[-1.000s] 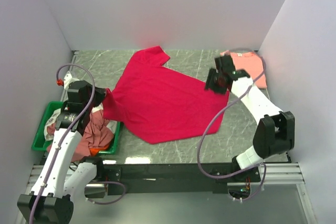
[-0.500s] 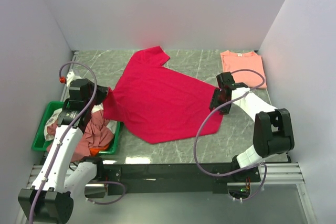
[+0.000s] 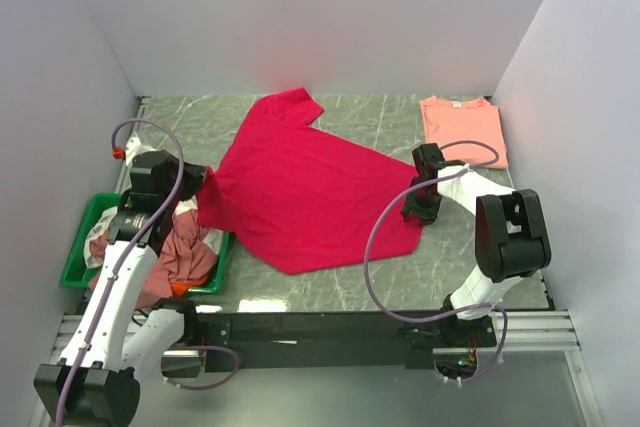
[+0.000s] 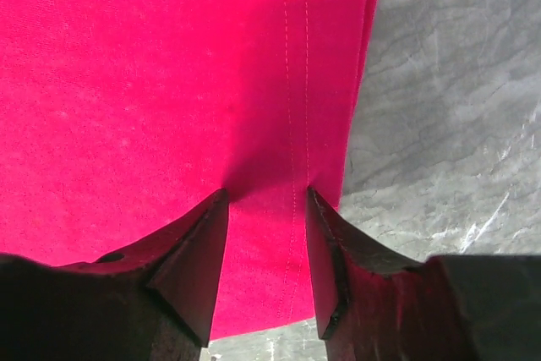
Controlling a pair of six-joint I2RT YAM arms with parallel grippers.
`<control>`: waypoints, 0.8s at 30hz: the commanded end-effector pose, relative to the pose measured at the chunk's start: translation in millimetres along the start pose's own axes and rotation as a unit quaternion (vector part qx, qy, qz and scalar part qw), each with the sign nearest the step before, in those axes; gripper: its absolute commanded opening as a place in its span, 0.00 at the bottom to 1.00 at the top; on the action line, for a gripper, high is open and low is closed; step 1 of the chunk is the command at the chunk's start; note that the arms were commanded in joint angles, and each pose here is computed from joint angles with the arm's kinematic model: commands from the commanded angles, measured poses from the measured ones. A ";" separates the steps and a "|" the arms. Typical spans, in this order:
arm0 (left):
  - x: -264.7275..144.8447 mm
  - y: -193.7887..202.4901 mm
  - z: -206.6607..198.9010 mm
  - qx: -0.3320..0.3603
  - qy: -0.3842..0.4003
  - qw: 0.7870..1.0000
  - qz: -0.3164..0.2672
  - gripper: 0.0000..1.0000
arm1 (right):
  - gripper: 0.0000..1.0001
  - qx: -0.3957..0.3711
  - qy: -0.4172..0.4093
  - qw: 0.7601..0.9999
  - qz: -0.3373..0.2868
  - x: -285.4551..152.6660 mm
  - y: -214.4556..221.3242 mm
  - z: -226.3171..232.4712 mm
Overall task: Fold and stack the t-shirts
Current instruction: Flatten the tshirt out
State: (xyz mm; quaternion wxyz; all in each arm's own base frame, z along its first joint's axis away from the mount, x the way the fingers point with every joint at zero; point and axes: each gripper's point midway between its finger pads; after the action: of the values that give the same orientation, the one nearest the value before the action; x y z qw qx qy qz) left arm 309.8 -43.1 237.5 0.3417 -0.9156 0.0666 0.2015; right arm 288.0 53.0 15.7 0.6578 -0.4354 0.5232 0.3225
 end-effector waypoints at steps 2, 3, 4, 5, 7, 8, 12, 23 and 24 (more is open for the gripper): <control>-4.6 -10.2 -7.9 0.003 0.017 1.000 -0.019 0.01 | 0.47 0.006 0.009 1.000 -0.010 10.5 -6.4 -2.8; -4.7 -10.8 -8.2 0.003 0.017 1.000 -0.020 0.01 | 0.46 0.004 0.009 1.000 -0.009 11.7 -6.1 -2.4; -5.1 -11.3 -8.3 0.003 0.017 1.000 -0.021 0.01 | 0.45 0.006 0.009 1.000 -0.010 13.2 -6.6 -2.8; -4.9 -10.6 -7.5 0.003 0.016 1.000 -0.020 0.01 | 0.42 0.005 0.012 1.000 -0.008 16.3 -5.5 -3.6; -4.9 -11.6 -7.5 0.003 0.015 1.000 -0.023 0.01 | 0.38 0.004 0.012 1.000 -0.007 19.1 -5.1 -3.1; -4.9 -11.6 -7.0 0.003 0.014 1.000 -0.023 0.01 | 0.34 0.004 0.010 1.000 -0.006 19.5 -5.6 -3.0; -6.6 -14.9 -7.7 0.004 0.014 0.999 -0.030 0.01 | 0.05 0.004 0.012 1.000 -0.005 19.1 -7.5 -2.8; -42.7 -61.4 -48.7 0.000 0.050 0.995 -0.085 0.01 | 0.00 0.023 -0.003 0.994 -0.107 -79.0 -53.3 -9.4; -46.9 -64.6 -50.5 -0.004 0.052 0.995 -0.090 0.01 | 0.00 0.023 -0.001 0.992 -0.121 -96.8 -60.5 -11.3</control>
State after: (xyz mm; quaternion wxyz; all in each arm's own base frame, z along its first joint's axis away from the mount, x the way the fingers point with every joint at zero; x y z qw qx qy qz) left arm 307.0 -36.5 277.4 0.3475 -0.9197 0.0410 0.1781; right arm 293.5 39.0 48.3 0.6667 -0.4457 0.5186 0.2966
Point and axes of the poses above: each gripper's point midway between its finger pads, its own x axis out along the fingers, its own z axis along the line the jaws close on, y = z × x, and after that the axes turned 1 degree about x, right-handed
